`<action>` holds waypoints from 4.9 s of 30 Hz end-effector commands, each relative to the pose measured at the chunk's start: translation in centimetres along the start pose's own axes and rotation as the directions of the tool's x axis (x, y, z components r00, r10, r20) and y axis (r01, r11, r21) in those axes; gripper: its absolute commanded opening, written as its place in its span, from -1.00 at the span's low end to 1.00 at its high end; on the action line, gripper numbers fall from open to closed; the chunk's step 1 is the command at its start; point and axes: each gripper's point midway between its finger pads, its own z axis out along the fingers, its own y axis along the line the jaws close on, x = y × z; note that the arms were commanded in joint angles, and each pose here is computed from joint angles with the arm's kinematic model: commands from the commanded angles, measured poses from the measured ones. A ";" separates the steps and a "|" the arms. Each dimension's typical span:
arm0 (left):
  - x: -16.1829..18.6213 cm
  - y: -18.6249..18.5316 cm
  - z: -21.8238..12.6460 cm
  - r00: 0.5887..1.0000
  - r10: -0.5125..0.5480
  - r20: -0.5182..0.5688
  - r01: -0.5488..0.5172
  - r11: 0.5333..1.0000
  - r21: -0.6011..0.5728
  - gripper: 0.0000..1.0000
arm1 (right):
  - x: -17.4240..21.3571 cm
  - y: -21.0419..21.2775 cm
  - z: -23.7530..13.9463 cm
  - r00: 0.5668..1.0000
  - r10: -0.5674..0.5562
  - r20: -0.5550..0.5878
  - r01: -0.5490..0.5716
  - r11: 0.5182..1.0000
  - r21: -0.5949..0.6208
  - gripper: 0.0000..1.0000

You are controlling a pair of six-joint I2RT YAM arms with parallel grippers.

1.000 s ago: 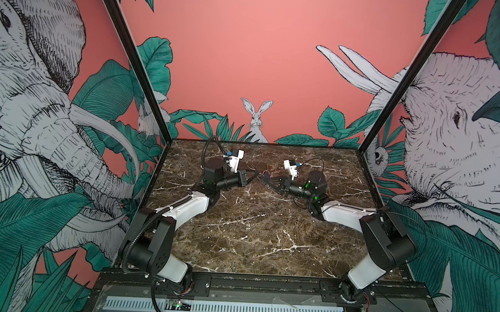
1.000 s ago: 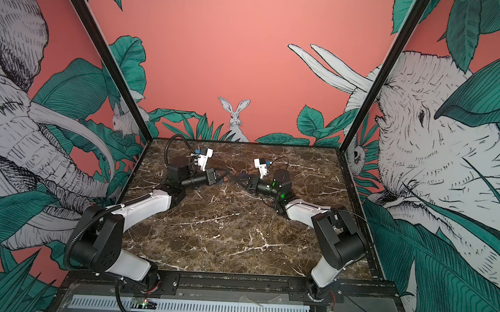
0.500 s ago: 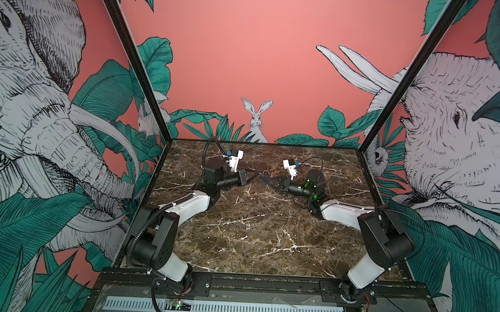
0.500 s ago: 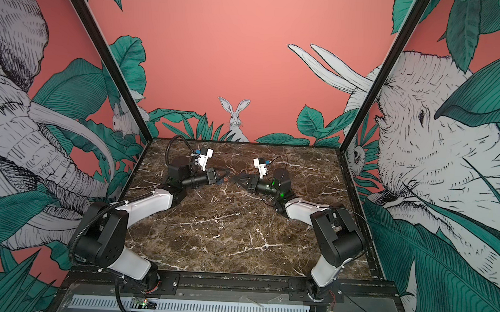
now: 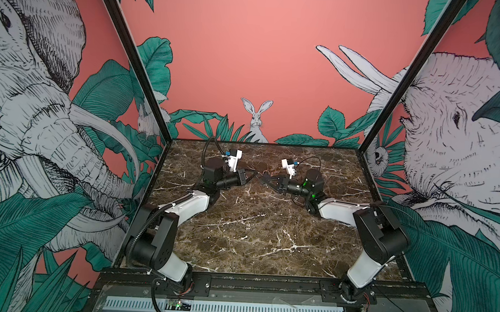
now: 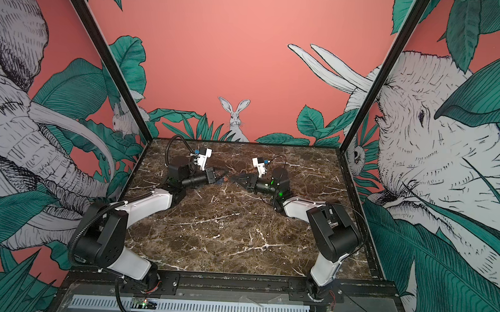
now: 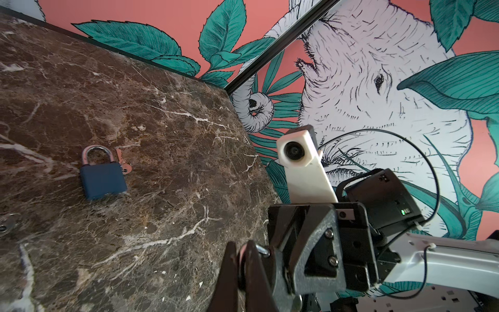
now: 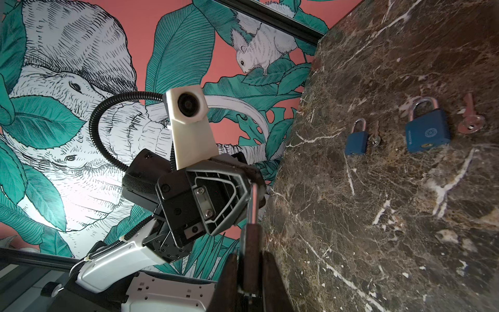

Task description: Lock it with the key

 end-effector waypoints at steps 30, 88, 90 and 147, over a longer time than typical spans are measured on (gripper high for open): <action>6.1 -6.1 1.4 0.978 0.003 -0.211 0.028 0.989 0.144 -1.00 | -3.5 5.3 2.4 0.971 -0.221 0.086 0.232 0.962 -0.147 -1.00; 4.0 -3.8 1.8 0.983 -0.083 -0.165 0.098 0.991 0.087 -1.00 | -2.5 3.3 1.6 0.984 -0.177 0.028 0.179 0.972 -0.154 -1.00; 3.7 -3.4 1.6 0.983 -0.096 -0.154 0.109 0.991 0.074 -1.00 | -2.7 3.4 1.6 0.984 -0.175 0.037 0.179 0.972 -0.155 -1.00; -3.1 0.8 0.4 0.961 -0.217 0.170 0.225 0.974 -0.027 -1.00 | 0.2 -1.4 -0.3 0.981 -0.025 0.190 0.040 0.996 -0.076 -0.19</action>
